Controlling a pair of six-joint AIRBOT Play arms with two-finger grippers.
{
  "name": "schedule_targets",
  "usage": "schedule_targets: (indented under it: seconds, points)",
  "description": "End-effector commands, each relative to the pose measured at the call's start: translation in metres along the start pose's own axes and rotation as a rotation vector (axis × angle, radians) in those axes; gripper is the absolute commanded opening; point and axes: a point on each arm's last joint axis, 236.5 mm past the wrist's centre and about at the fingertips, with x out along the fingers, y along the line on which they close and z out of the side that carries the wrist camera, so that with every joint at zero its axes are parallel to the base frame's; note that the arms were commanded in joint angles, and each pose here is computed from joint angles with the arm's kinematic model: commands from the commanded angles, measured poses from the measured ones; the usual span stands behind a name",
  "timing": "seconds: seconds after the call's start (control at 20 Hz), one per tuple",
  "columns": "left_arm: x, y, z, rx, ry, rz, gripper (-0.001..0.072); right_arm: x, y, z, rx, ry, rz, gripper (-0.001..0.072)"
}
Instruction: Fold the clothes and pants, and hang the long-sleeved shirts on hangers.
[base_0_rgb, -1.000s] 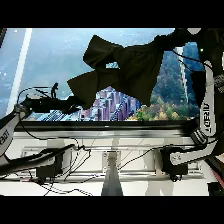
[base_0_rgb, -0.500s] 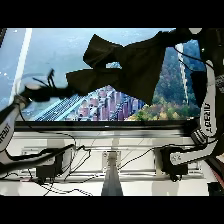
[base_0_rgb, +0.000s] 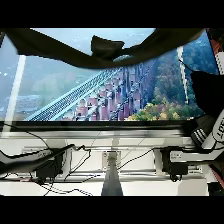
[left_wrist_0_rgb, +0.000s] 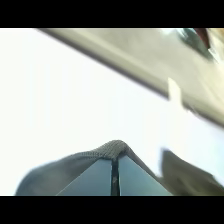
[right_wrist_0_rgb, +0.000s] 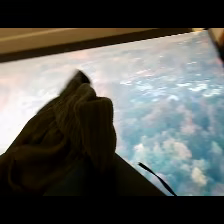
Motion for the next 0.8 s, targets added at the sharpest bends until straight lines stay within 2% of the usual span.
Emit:
schedule_targets:
  seconds: [0.0, 0.2, 0.4, 0.6, 0.75]
  points:
    - [-0.041, 0.055, 0.024, 0.023, -0.005, 0.166, 0.0015, -0.020, -0.048, -0.019, 0.083, 0.069, -0.085, 0.0031]
    - [-0.052, 0.140, -0.087, 0.090, 0.393, 0.413, 0.0014, -0.013, -0.063, -0.125, 0.061, 0.318, -0.145, 0.0030]
    - [-0.120, 0.213, -0.224, 0.098, 0.914, 0.596, 0.0015, -0.049, -0.057, -0.265, 0.071, 0.532, -0.141, 0.0032]
    - [-0.175, 0.243, -0.310, -0.064, 1.149, 0.646, 0.0015, -0.104, -0.051, -0.401, 0.081, 0.792, -0.146, 0.0032]
    - [-0.206, 0.262, -0.345, -0.122, 1.220, 0.687, 0.0015, -0.129, -0.050, -0.443, 0.081, 0.887, -0.150, 0.0032]
